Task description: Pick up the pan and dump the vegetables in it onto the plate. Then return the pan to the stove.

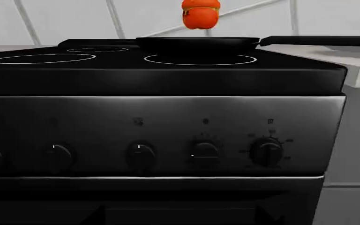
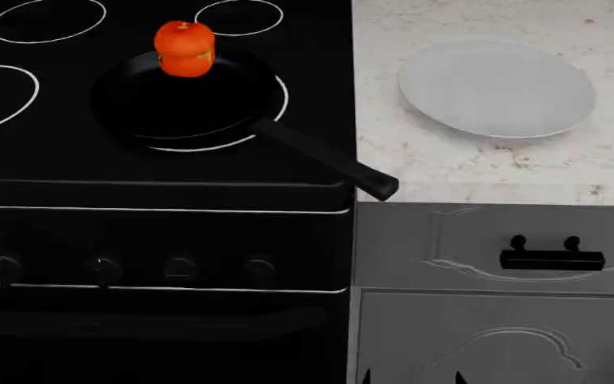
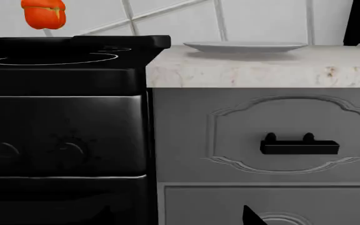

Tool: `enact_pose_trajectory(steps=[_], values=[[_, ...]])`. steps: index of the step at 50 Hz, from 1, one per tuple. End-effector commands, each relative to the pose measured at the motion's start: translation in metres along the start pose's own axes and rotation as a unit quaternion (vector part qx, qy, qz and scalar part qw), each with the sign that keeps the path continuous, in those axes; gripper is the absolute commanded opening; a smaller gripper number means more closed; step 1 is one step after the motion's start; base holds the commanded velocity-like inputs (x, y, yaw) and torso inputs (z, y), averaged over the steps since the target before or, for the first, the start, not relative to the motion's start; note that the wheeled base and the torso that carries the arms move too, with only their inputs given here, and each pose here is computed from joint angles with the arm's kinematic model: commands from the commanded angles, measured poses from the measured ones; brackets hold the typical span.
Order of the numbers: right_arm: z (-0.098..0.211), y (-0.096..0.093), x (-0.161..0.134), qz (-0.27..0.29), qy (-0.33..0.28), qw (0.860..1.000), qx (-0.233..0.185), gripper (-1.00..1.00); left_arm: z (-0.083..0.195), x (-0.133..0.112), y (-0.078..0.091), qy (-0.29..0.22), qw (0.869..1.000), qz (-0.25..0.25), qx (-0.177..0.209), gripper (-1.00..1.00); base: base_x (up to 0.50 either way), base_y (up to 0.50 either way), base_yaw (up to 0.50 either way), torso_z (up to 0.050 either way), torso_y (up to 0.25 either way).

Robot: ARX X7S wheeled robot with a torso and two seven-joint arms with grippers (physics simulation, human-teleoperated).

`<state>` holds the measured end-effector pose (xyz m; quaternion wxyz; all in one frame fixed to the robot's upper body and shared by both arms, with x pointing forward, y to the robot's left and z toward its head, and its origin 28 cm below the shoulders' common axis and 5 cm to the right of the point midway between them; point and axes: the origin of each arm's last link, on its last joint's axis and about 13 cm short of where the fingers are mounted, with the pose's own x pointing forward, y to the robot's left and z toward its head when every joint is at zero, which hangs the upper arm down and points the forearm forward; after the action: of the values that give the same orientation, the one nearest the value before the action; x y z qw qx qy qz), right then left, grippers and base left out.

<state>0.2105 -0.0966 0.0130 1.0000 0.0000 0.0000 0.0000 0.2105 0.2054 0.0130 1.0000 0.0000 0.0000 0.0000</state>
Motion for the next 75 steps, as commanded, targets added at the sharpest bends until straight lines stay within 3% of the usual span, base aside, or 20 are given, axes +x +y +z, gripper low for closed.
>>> enact_pose_trajectory(steps=[1,6,7,10,14,15,23,38,51,57,64,75], values=[[0.000,0.000,0.000,0.000,0.000,1.000,0.000,1.00,0.000,0.000,0.000,0.000,1.000,0.000,0.000,1.00,0.00,0.00,0.00,0.000,0.000],[0.001,0.001,-0.001,0.003,0.002,1.000,-0.003,1.00,0.000,0.000,-0.001,0.001,1.000,-0.008,0.004,1.00,0.00,0.00,0.00,0.000,0.000],[0.001,0.002,0.000,0.004,0.002,1.000,-0.001,1.00,0.000,0.002,-0.005,0.006,0.999,-0.032,0.009,1.00,0.00,0.00,0.00,0.000,0.000],[0.001,0.000,-0.002,0.007,0.003,1.000,0.000,1.00,0.004,0.007,-0.015,-0.002,0.999,-0.038,0.019,1.00,0.00,0.00,0.00,0.000,0.000],[0.001,0.000,-0.001,0.010,0.005,1.000,0.001,1.00,0.003,0.005,-0.007,0.002,1.000,-0.020,0.013,1.00,0.00,0.00,0.00,0.000,0.000],[0.001,0.002,-0.001,0.010,0.000,1.000,0.002,1.00,0.001,-0.001,0.000,0.005,0.999,0.021,0.025,1.00,0.00,0.00,0.00,0.000,0.000],[0.004,0.001,-0.003,0.000,-0.004,1.000,-0.002,1.00,0.005,-0.004,-0.002,-0.004,0.999,0.013,0.034,1.00,0.00,0.00,0.00,0.012,0.008],[0.050,-0.016,-0.008,-0.029,-0.015,0.997,-0.063,1.00,0.060,-0.010,0.015,-0.026,0.998,0.007,0.062,1.00,0.00,0.00,0.00,0.050,0.033],[0.096,-0.027,0.001,0.022,0.003,0.997,-0.078,1.00,0.105,-0.003,0.020,-0.042,0.996,-0.006,0.082,1.00,0.00,0.00,0.00,0.050,0.033],[0.125,-0.032,0.006,0.025,0.002,0.994,-0.105,1.00,0.125,-0.003,0.022,-0.052,0.994,-0.001,0.093,1.00,0.00,0.00,0.00,0.050,0.033],[0.154,-0.034,0.013,0.056,0.003,0.995,-0.087,1.00,0.156,0.001,0.022,-0.066,0.992,-0.004,0.111,1.00,0.00,0.00,0.00,0.050,0.033],[0.192,-0.038,0.006,0.048,0.003,0.992,-0.114,1.00,0.187,0.002,0.021,-0.074,0.989,-0.012,0.127,1.00,0.00,0.00,0.00,0.050,0.033]])
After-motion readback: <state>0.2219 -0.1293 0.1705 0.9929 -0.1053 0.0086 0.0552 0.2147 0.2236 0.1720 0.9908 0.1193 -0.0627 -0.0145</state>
